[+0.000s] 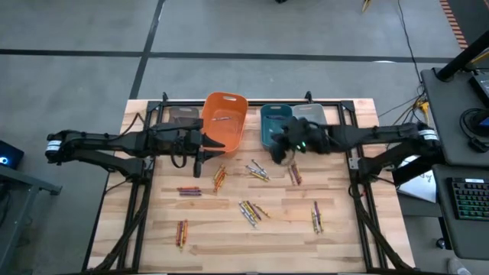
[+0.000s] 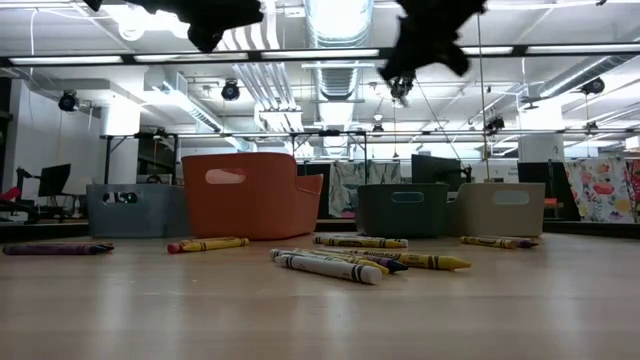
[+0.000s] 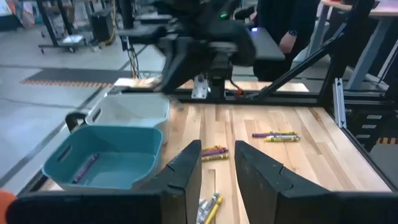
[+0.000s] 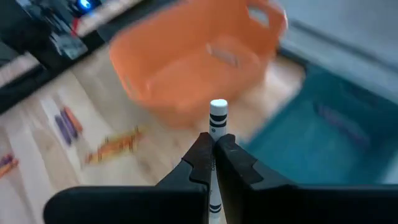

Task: Sort crayons
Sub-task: Put the white crayon into the orange bin

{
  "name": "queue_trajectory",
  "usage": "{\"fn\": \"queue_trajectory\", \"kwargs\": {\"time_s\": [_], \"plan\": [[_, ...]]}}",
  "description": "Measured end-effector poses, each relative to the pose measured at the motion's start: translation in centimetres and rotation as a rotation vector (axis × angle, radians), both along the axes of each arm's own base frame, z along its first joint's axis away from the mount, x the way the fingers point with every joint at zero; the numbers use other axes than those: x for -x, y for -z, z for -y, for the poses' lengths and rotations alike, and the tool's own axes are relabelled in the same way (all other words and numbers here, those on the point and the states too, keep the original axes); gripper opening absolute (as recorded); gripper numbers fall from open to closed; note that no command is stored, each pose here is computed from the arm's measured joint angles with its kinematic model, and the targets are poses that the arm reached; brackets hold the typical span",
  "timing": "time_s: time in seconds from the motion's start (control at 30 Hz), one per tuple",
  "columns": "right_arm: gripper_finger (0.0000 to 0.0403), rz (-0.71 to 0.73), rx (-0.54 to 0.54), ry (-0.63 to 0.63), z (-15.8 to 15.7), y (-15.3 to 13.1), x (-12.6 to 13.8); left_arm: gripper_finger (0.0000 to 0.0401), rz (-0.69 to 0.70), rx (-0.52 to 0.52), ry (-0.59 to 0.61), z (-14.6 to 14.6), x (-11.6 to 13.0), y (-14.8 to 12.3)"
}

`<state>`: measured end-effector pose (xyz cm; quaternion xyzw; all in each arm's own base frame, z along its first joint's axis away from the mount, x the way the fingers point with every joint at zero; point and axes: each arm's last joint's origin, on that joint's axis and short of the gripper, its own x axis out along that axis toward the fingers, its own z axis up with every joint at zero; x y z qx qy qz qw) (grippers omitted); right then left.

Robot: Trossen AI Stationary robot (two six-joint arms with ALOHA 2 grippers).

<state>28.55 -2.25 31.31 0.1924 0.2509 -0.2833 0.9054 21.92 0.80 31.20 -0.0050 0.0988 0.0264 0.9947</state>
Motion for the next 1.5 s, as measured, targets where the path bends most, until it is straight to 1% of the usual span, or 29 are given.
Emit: {"fn": "queue_trajectory", "kwargs": {"time_s": [0.17, 0.33, 0.43, 0.53, 0.7, 0.8, 0.93, 1.03, 1.17, 1.37, 1.5], "plan": [[0.0009, 0.102, 0.113, -0.091, 3.8, -0.5, -3.6, 0.0079, 0.051, -0.028, 0.004, 0.0, 1.1, -1.0], [0.0009, 0.221, 0.215, -0.158, 7.8, 0.1, -7.4, 0.0079, 0.094, -0.050, 0.007, 0.1, 2.1, -1.8], [0.0009, 0.258, 0.260, -0.178, 10.1, 0.6, -9.6, 0.0079, 0.118, -0.056, 0.007, 0.1, 2.8, -2.3], [0.0009, 0.258, 0.290, -0.196, 12.4, 1.2, -11.7, 0.0079, 0.130, -0.056, 0.006, 0.1, 3.5, -2.6], [0.0009, 0.212, 0.336, -0.185, 15.5, 2.6, -14.5, 0.0079, 0.140, -0.057, 0.006, 0.2, 4.6, -3.0], [0.0009, 0.191, 0.347, -0.175, 16.9, 3.6, -15.5, 0.0079, 0.140, -0.057, 0.005, 0.2, 5.2, -3.1], [0.0009, 0.123, 0.325, -0.180, 18.5, 5.2, -16.4, 0.0079, 0.142, -0.060, 0.006, 0.2, 5.7, -3.3], [0.0009, 0.076, 0.288, -0.216, 19.2, 6.7, -17.1, 0.0079, 0.139, -0.075, 0.007, 0.2, 5.9, -3.3], [0.0009, -0.055, 0.262, -0.265, 19.6, 8.3, -18.0, 0.0079, 0.136, -0.083, 0.003, 0.2, 5.9, -3.2], [0.0009, -0.231, 0.233, -0.340, 20.0, 9.3, -18.9, 0.0079, 0.128, -0.084, -0.001, 0.2, 5.8, -3.2], [0.0009, -0.271, 0.228, -0.360, 20.2, 9.6, -19.2, 0.0079, 0.122, -0.083, -0.001, 0.2, 5.8, -3.1]]}}
